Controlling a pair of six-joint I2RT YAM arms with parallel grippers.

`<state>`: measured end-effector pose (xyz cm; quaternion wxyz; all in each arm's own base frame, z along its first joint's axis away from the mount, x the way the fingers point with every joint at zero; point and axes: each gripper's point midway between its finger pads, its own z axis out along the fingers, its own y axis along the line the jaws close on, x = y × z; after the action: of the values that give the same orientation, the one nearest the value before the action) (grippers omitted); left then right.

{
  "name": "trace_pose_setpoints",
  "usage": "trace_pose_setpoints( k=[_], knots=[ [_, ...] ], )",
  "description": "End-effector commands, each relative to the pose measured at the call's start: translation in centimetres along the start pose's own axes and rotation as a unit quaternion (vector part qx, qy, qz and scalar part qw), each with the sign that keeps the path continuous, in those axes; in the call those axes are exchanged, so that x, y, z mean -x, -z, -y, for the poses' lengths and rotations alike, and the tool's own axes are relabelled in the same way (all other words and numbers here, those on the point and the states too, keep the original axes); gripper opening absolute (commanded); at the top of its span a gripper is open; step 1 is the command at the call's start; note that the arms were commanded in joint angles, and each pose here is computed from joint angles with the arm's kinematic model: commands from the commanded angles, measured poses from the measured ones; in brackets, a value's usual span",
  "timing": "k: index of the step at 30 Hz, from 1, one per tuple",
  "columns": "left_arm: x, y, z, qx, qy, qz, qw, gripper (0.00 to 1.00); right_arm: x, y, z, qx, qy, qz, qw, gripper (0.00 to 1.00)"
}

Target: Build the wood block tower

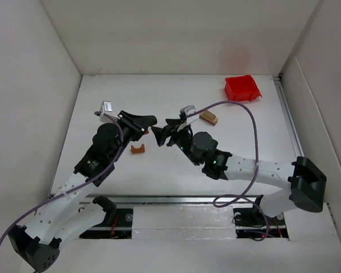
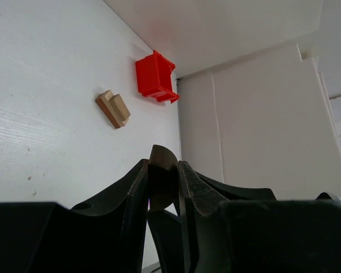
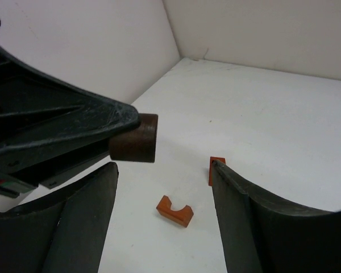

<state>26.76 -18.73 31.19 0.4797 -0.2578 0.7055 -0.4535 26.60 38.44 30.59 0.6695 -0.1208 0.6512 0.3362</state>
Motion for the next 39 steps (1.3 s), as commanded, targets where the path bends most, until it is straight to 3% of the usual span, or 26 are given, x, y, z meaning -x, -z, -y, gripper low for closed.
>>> trace_pose_setpoints(
  k=[1,12,19,24,31,39],
  knots=[
    [1.0,0.3,2.2,-0.023,0.016,0.011,1.000,0.00,5.3,-1.3,-1.1,0.017,-0.054,0.079,0.995,0.70],
    [0.6,-0.4,2.2,-0.020,0.016,0.001,1.000,0.00,5.5,-2.5,-2.8,0.073,-0.064,0.075,0.992,0.65],
    [0.4,-0.3,2.9,-0.035,0.020,-0.006,0.999,0.00,5.4,-3.0,-1.8,0.051,-0.078,0.085,0.992,0.61],
    [0.6,-0.5,2.4,-0.023,0.016,0.000,1.000,0.00,5.5,-2.5,-3.3,0.103,-0.083,0.084,0.988,0.65],
    [1.3,-0.2,2.8,-0.026,0.015,0.014,0.999,0.00,5.3,-1.5,-3.4,0.112,-0.109,0.089,0.984,0.66],
    [0.8,0.0,3.1,-0.036,0.025,0.002,0.999,0.00,5.7,-1.8,-3.8,0.122,-0.132,0.120,0.976,0.59]
  ],
)
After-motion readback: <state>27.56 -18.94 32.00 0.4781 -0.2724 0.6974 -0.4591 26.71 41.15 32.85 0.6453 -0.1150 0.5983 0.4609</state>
